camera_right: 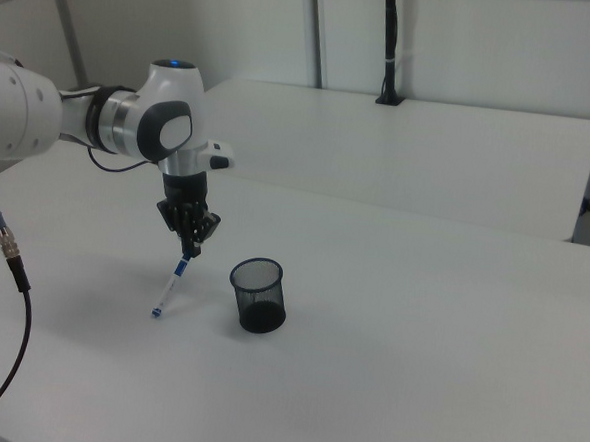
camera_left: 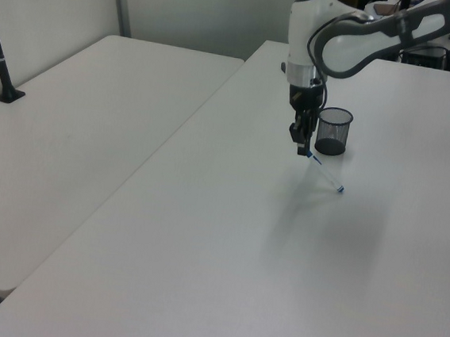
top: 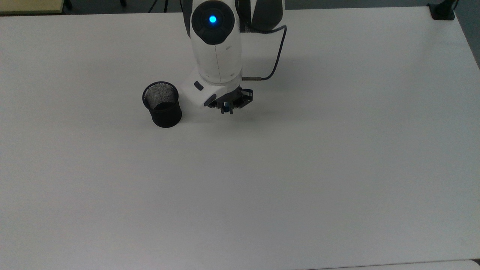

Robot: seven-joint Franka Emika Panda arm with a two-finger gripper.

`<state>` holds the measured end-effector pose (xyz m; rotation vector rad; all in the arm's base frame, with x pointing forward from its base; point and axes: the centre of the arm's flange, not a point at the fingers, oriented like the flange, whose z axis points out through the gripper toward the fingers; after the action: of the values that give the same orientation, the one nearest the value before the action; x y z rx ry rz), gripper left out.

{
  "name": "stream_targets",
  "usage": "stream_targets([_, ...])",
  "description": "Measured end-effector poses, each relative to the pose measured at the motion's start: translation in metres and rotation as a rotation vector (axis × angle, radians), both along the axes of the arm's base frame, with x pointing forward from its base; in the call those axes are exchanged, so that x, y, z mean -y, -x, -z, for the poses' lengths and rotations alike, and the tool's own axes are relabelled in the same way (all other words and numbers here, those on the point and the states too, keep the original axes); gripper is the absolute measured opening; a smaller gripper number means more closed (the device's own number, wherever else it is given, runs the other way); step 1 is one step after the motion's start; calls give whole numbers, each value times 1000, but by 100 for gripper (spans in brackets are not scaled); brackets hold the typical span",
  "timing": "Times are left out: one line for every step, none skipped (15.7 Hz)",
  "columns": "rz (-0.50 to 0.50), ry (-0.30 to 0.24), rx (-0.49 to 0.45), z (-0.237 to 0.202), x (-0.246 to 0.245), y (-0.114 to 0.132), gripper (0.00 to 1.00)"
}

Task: Remove the marker
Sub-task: 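Carry the marker beside the cup and lower it to the table, then open the gripper, release the marker, and raise the gripper away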

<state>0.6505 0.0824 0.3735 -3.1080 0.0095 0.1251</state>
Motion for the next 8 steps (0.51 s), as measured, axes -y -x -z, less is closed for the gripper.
stream_targets([4,0,5,6,-2,-2,17])
stream_targets([3,0,10,12,-4,-4,17])
stream_targets([0,0,19,17,-9,-6,17])
stream_targets([3,1,21,20,-12,-6,18])
stream_targets([5,1,25,23,-15,-7,25])
stream_targets([6,1,27,25,-17,-7,34])
stream_targets([7,1,27,26,-18,-7,44])
stream_targets([8,1,27,26,-19,-7,55])
